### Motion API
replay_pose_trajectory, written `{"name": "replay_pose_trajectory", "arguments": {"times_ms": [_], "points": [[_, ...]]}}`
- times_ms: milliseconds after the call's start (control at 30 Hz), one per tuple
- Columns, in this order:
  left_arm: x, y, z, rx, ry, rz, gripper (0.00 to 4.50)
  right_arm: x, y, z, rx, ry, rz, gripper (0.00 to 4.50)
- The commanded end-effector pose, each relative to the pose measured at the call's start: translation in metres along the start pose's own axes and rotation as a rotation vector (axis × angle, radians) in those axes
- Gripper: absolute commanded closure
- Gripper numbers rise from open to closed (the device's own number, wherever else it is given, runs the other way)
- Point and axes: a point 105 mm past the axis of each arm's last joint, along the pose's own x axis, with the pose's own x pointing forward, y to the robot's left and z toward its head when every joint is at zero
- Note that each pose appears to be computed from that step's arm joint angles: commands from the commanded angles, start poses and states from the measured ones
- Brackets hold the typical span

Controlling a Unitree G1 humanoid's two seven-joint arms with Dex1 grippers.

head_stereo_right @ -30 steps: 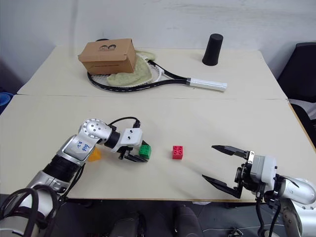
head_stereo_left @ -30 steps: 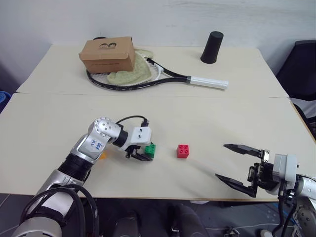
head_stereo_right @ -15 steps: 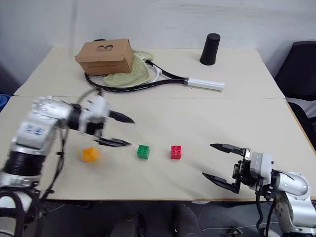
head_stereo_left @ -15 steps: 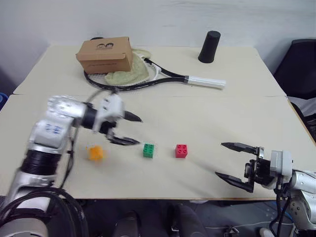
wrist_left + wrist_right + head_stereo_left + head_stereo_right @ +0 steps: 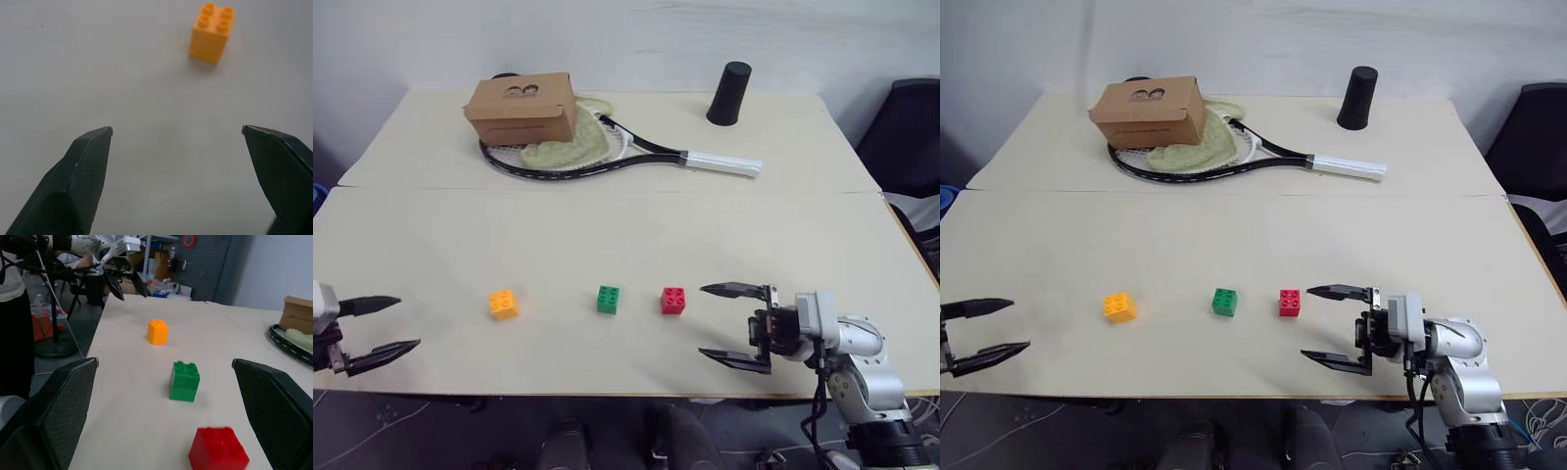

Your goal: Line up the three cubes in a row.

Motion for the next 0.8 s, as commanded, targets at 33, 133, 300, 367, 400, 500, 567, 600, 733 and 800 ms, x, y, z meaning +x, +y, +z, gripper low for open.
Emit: {"name": "replay_pose_trajectory", "arguments": {"times_ms": [33, 133, 300, 367, 400, 500, 567, 600, 733, 800], "points": [[0.024, -0.007, 0.029, 0.070, -0.086, -0.068, 0.04, 0.007, -0.002, 0.008, -0.020, -0.013, 0.016, 0.00], [0.056, -0.012, 0.039, 0.071, -0.129, -0.132, 0.04, 0.008, -0.004, 0.011, -0.020, -0.008, 0.021, 0.00], [0.090, -0.010, 0.043, 0.086, -0.138, -0.187, 0.04, 0.010, -0.006, 0.015, -0.023, 0.000, 0.020, 0.00], [0.099, -0.009, 0.042, 0.089, -0.136, -0.204, 0.04, 0.009, -0.007, 0.017, -0.026, 0.006, 0.013, 0.00], [0.104, -0.010, 0.039, 0.086, -0.125, -0.224, 0.04, 0.009, -0.007, 0.018, -0.030, 0.010, 0.006, 0.00], [0.110, -0.011, 0.035, 0.086, -0.113, -0.258, 0.21, 0.007, -0.008, 0.020, -0.034, 0.019, -0.009, 0.00], [0.111, -0.011, 0.034, 0.099, -0.112, -0.281, 0.59, 0.005, -0.008, 0.022, -0.039, 0.028, -0.031, 0.00], [0.110, -0.011, 0.034, 0.099, -0.104, -0.293, 0.86, 0.004, -0.008, 0.023, -0.042, 0.033, -0.040, 0.00], [0.105, -0.013, 0.032, 0.115, -0.077, -0.340, 2.07, 0.000, -0.008, 0.024, -0.045, 0.046, -0.064, 0.00], [0.107, -0.013, 0.034, 0.129, -0.083, -0.355, 2.69, -0.002, -0.008, 0.024, -0.046, 0.052, -0.075, 0.00]]}}
